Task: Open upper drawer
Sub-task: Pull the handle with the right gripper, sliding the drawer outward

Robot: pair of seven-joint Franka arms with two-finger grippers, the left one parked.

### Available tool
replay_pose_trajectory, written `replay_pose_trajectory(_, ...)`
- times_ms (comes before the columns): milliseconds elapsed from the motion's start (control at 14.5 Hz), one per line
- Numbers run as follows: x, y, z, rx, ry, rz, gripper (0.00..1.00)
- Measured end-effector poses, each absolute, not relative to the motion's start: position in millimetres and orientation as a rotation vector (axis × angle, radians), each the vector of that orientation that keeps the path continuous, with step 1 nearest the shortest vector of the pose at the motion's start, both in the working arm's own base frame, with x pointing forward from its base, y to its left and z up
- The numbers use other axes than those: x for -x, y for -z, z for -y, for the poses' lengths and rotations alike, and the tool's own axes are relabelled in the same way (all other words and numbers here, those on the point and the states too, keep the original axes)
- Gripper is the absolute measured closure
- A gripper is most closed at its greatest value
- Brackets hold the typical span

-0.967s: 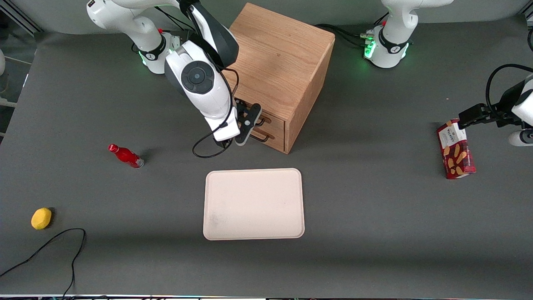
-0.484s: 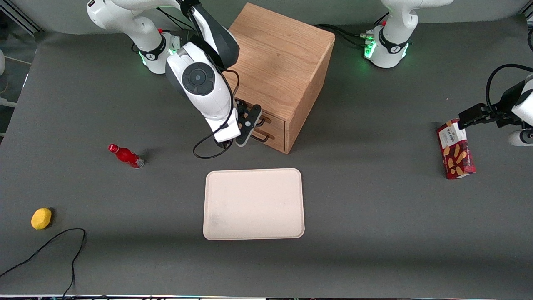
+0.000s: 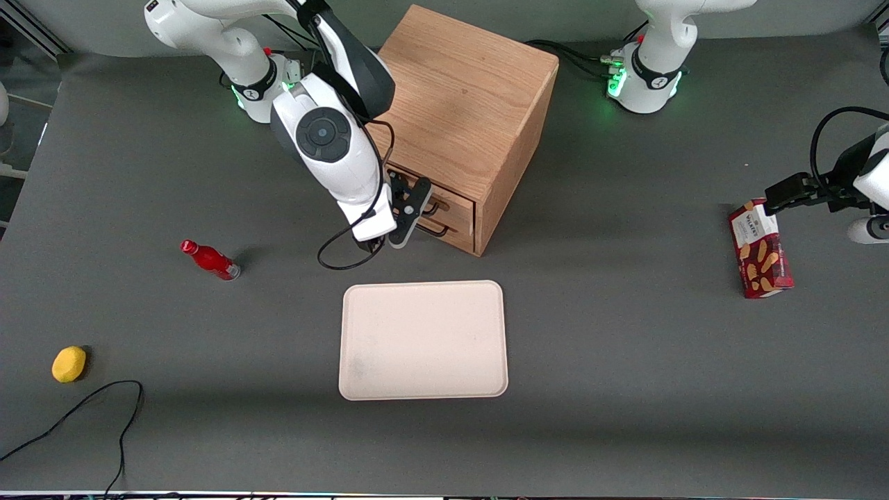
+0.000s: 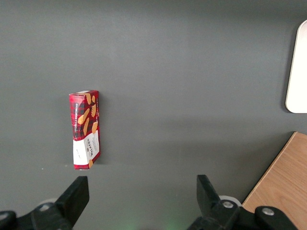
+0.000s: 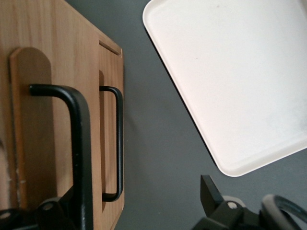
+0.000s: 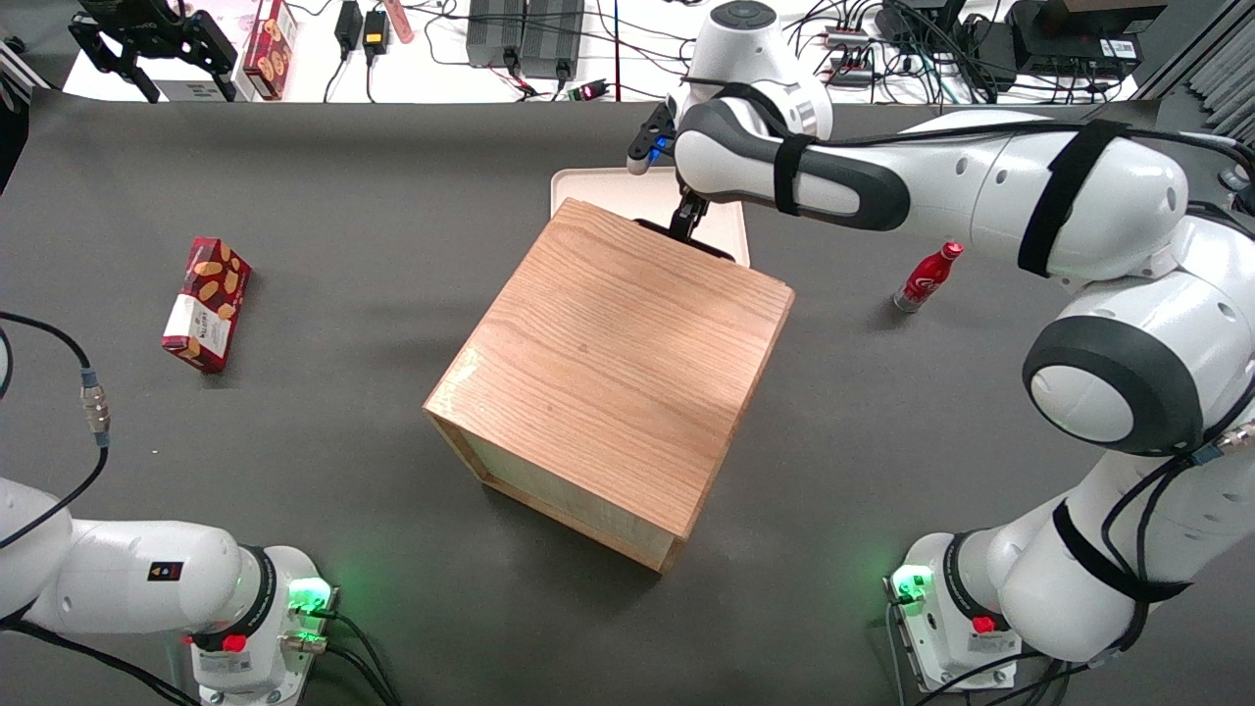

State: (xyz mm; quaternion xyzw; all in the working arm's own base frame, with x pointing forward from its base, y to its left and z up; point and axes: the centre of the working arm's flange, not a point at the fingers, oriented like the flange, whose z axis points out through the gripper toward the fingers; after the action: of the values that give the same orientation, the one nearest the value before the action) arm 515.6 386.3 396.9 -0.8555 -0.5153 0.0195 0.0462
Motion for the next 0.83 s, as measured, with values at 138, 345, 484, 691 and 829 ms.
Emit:
replay_pose_trajectory(138, -519.4, -399.1, -383.1, 2.616, -0.050, 1.566, 0.00)
replay_pose_trajectory(345, -525.1, -403.4, -379.1, 2.623, -0.034, 1.554, 0.00)
replay_pose_trajectory(484, -529.0, -404.2, -376.7, 2.625, -0.028, 1.551, 0.00)
replay_pose_trajectory(691, -534.3, -398.8, -371.8, 2.614, -0.036, 1.571, 0.00)
replay_pose_trajectory(829, -539.5, -394.7, -366.0, 2.612, -0.043, 1.574, 0.00)
